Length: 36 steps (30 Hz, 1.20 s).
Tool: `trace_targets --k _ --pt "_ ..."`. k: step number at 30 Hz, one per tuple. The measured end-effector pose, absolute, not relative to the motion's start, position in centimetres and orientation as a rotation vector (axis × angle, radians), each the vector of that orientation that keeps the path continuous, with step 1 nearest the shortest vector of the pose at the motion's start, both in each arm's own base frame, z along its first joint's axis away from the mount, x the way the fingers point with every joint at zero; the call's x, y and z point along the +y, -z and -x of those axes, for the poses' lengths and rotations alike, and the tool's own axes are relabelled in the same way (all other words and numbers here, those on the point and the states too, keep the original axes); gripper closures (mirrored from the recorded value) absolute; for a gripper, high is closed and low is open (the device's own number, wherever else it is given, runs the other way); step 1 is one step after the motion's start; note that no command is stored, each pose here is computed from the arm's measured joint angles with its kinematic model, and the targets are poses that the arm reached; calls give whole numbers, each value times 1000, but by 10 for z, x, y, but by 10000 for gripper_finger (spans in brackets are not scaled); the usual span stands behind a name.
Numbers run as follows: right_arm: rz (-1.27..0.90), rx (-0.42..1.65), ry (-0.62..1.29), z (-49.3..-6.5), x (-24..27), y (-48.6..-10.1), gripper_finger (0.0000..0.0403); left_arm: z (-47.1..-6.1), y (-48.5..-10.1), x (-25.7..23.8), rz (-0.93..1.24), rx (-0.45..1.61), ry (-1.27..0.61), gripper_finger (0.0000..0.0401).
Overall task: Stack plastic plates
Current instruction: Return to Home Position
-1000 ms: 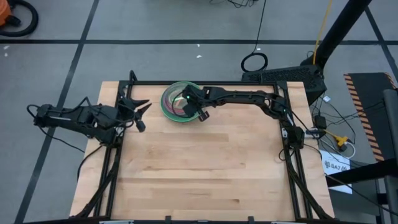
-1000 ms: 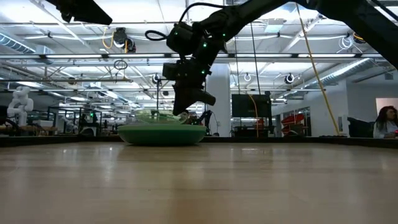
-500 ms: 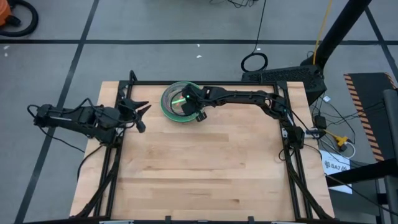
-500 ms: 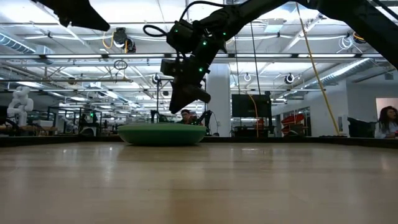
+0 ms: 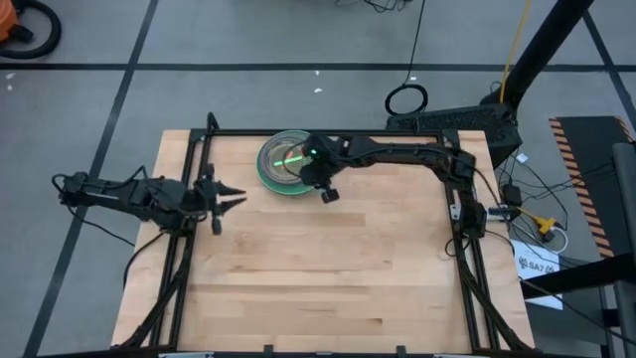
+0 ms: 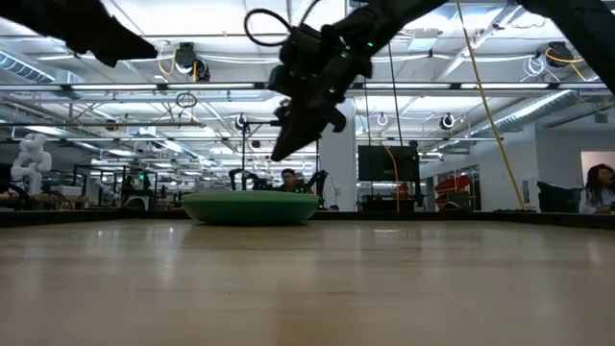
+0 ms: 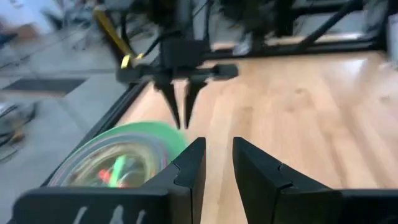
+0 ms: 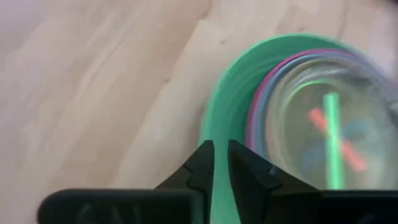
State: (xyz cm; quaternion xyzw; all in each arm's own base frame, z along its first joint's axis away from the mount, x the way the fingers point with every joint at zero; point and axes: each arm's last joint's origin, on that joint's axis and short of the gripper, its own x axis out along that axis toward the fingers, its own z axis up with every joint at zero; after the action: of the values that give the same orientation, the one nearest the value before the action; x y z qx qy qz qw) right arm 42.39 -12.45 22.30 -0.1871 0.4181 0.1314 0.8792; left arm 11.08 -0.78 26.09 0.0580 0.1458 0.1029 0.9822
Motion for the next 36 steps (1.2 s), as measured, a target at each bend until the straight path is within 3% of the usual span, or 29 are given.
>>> trace_targets --k 7,14,28,36 --pt "365 697 -223 -359 -99 -214 395 -82 -258 -4 -78 100 -175 313" --pt "316 499 -115 -286 -78 -211 400 -62 -265 0 -39 -21 -197 313" --pt "282 272 49 -177 -49 -217 401 -57 -265 1 -34 -39 -213 313" --pt "236 150 85 -136 -36 -198 401 -57 -265 1 -31 -40 -213 313"
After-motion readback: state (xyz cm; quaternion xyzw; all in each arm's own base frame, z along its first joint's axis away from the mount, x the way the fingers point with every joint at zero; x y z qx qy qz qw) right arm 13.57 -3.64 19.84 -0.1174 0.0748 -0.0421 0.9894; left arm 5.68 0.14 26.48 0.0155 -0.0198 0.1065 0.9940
